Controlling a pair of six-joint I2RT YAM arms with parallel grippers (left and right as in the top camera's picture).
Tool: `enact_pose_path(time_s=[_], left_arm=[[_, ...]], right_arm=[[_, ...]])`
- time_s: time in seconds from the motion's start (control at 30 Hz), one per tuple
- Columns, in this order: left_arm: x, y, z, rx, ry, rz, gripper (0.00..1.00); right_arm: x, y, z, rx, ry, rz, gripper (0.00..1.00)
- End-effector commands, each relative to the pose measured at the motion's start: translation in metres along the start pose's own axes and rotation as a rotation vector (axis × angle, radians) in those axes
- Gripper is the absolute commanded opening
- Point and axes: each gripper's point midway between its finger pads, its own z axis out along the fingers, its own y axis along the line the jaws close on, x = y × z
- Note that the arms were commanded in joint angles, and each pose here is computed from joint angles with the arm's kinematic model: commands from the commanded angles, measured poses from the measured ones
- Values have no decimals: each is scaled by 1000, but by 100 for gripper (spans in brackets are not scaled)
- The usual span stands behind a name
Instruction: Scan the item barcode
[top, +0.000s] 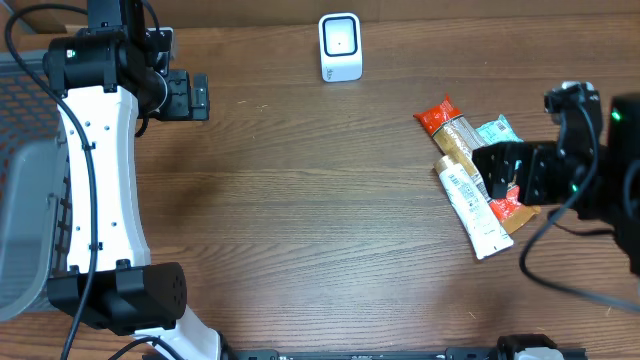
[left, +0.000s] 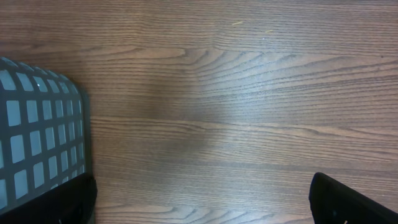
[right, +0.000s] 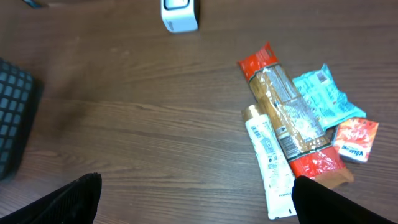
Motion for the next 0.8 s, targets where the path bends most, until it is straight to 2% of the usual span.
enact_pose_path(time_s=[0.0,0.2,0.37,0.77], left_arm=[[0,-2,4,-3,8,24,100],[0,-2,4,-3,8,24,100],[0,-2,4,-3,8,24,100],[0,-2,4,-3,8,24,100]], right_arm=[[3,9,-24,-16,-74,-21,100],[16,1,-35,38,-143,-37,100],[26,-12,-26,76,-240,-58,100],[40,-21,0,34,-656,-166,100]])
